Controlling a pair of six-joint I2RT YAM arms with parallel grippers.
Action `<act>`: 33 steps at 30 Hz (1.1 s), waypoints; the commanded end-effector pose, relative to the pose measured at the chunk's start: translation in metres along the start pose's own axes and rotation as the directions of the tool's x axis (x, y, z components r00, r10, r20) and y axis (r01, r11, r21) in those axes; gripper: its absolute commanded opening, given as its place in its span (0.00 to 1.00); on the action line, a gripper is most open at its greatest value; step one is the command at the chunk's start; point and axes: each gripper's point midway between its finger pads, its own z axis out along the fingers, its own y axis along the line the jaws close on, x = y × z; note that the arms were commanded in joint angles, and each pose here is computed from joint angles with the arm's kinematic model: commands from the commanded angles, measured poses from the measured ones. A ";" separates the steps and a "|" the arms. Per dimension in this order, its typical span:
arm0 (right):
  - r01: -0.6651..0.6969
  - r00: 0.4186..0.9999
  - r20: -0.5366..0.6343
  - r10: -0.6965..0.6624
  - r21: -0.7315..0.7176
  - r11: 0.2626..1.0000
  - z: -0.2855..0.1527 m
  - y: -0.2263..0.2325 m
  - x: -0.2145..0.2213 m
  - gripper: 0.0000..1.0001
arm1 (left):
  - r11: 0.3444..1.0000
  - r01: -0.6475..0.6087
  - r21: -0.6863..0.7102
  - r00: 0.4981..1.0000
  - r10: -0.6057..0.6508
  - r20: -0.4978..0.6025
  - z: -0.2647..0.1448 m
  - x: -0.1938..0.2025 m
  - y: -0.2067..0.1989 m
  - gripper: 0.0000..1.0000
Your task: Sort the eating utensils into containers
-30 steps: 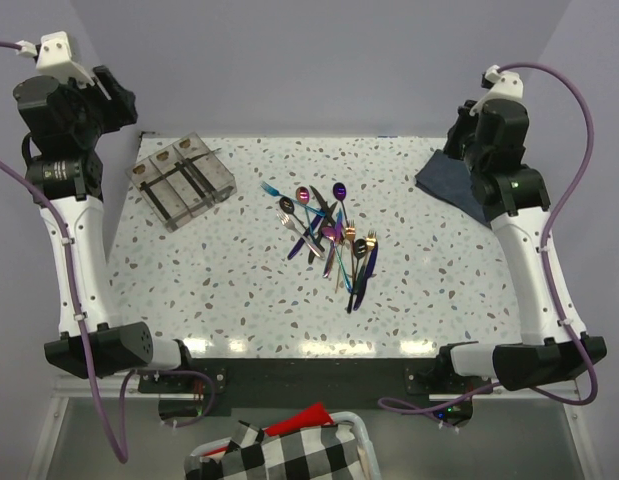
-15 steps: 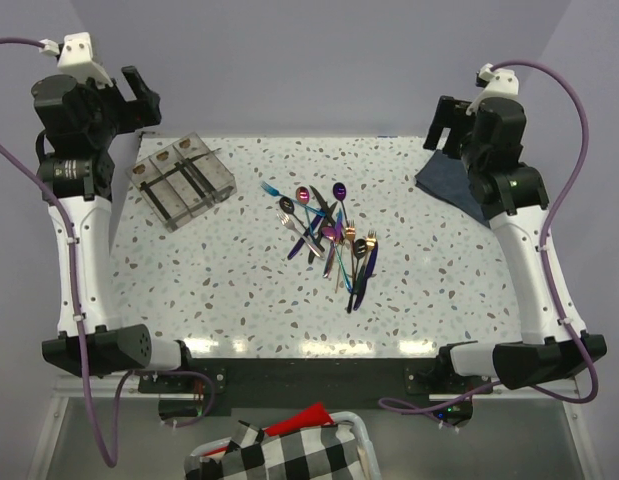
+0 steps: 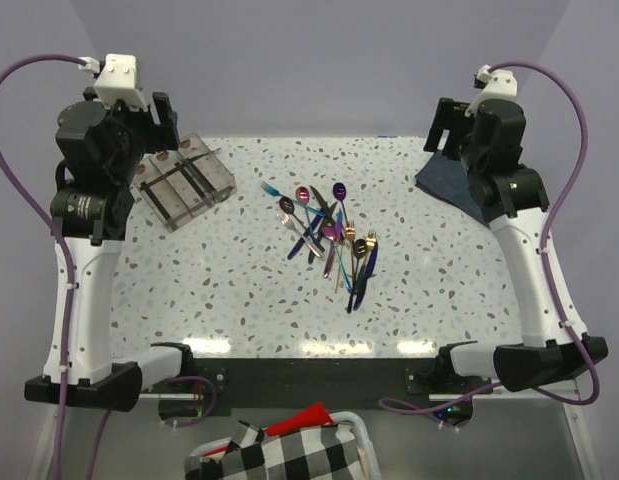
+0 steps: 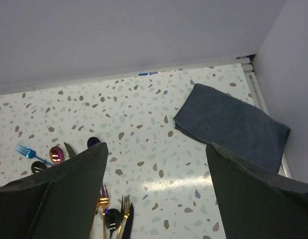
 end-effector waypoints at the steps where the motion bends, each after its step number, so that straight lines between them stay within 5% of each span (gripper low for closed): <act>1: -0.001 0.998 0.069 0.001 0.000 1.000 -0.021 -0.003 -0.018 0.07 | 0.996 -0.073 -0.057 0.997 0.074 0.018 -0.020 -0.001 0.007 0.20; 2: -0.007 0.997 0.078 0.007 0.000 1.000 -0.025 -0.004 -0.020 0.00 | 0.994 -0.067 -0.085 0.998 0.069 0.011 -0.023 0.001 0.011 0.00; 3: -0.009 0.996 0.083 0.009 0.008 1.000 -0.026 -0.007 -0.021 0.02 | 0.994 -0.062 -0.093 0.998 0.063 0.008 -0.025 0.003 0.012 0.00; 4: -0.009 0.997 0.083 0.008 0.004 1.000 -0.027 -0.006 -0.020 0.19 | 0.994 -0.061 -0.093 0.998 0.062 0.015 -0.030 0.001 0.011 0.06; 5: -0.013 0.995 0.103 0.013 0.002 1.000 -0.032 -0.008 -0.024 0.47 | 0.993 -0.062 -0.104 0.998 0.063 0.010 -0.032 0.003 0.013 0.61; 6: -0.016 0.993 0.113 0.016 -0.003 1.000 -0.035 -0.007 -0.026 0.94 | 0.993 -0.059 -0.105 0.998 0.060 0.007 -0.033 0.005 0.012 0.89; 7: -0.015 0.993 0.114 0.015 -0.003 1.000 -0.035 -0.008 -0.024 0.99 | 0.993 -0.059 -0.104 0.998 0.060 0.010 -0.035 0.005 0.011 1.00; 9: -0.015 0.991 0.133 0.017 -0.009 1.000 -0.042 -0.009 -0.027 0.97 | 0.994 -0.065 -0.093 0.998 0.066 0.009 -0.036 0.006 0.008 1.00; 10: -0.013 0.991 0.130 0.014 -0.010 1.000 -0.043 -0.009 -0.025 0.81 | 0.994 -0.069 -0.084 0.998 0.069 0.007 -0.036 0.007 0.005 0.97; 11: -0.013 0.991 0.134 0.014 -0.009 1.000 -0.044 -0.010 -0.025 0.26 | 0.995 -0.078 -0.059 0.997 0.078 0.004 -0.036 0.008 0.001 0.43; 13: -0.021 0.989 0.144 0.021 0.001 1.000 -0.051 -0.014 -0.023 0.09 | 0.996 -0.072 -0.055 0.997 0.072 0.009 -0.038 0.006 -0.002 0.01; 14: -0.027 0.987 0.160 0.026 0.007 1.000 -0.052 -0.016 -0.026 0.18 | 0.996 -0.072 -0.059 0.997 0.072 0.009 -0.039 0.006 -0.001 0.00; 15: -0.031 0.984 0.175 0.029 0.009 0.999 -0.058 -0.018 -0.029 0.40 | 0.995 -0.074 -0.061 0.997 0.075 0.012 -0.040 0.005 -0.001 0.05; 16: -0.029 0.985 0.172 0.026 0.013 0.999 -0.059 -0.020 -0.025 0.66 | 0.996 -0.074 -0.057 0.997 0.075 0.017 -0.042 0.004 -0.003 0.26; 17: -0.035 0.981 0.190 0.030 0.019 0.999 -0.061 -0.021 -0.028 0.99 | 0.995 -0.072 -0.062 0.997 0.073 0.017 -0.042 0.005 -0.002 0.83; 18: -0.035 0.980 0.197 0.029 0.023 0.999 -0.062 -0.023 -0.028 0.99 | 0.996 -0.069 -0.060 0.997 0.070 0.018 -0.043 0.004 -0.003 1.00; 19: -0.035 0.979 0.202 0.030 0.022 0.999 -0.065 -0.024 -0.027 0.99 | 0.996 -0.066 -0.058 0.997 0.068 0.023 -0.044 0.003 -0.004 1.00; 20: -0.033 0.978 0.207 0.028 0.022 0.999 -0.067 -0.025 -0.027 0.90 | 0.997 -0.062 -0.051 0.998 0.063 0.024 -0.045 0.003 -0.005 0.98; 21: -0.024 0.978 0.208 0.022 0.011 1.000 -0.068 -0.023 -0.027 0.63 | 0.997 -0.065 -0.038 0.997 0.066 0.025 -0.046 0.003 -0.007 0.74; 23: -0.034 0.977 0.213 0.027 0.030 0.999 -0.070 -0.027 -0.027 0.10 | 0.997 -0.055 -0.058 0.998 0.056 0.030 -0.050 0.001 -0.004 0.00; 24: -0.041 0.977 0.211 0.034 0.032 0.999 -0.070 -0.028 -0.026 0.11 | 0.997 -0.040 -0.072 0.999 0.042 0.030 -0.051 0.001 -0.001 0.00; 25: -0.041 0.978 0.207 0.034 0.033 0.999 -0.069 -0.028 -0.023 0.20 | 0.996 -0.039 -0.080 0.999 0.042 0.032 -0.053 0.001 0.000 0.05; 26: -0.044 0.976 0.215 0.037 0.032 0.998 -0.070 -0.028 -0.025 0.69 | 0.994 -0.031 -0.103 0.999 0.035 0.036 -0.054 0.000 0.004 0.58; 27: -0.046 0.975 0.220 0.038 0.031 0.998 -0.070 -0.028 -0.026 0.95 | 0.993 -0.025 -0.115 0.999 0.029 0.034 -0.054 0.002 0.006 0.86; 28: -0.046 0.976 0.216 0.038 0.033 0.998 -0.069 -0.028 -0.024 0.99 | 0.992 -0.024 -0.127 0.999 0.029 0.035 -0.057 0.003 0.009 1.00; 33: -0.045 0.977 0.211 0.038 0.027 0.999 -0.068 -0.027 -0.021 0.99 | 0.981 0.007 -0.194 1.000 -0.001 0.032 -0.060 0.011 0.019 1.00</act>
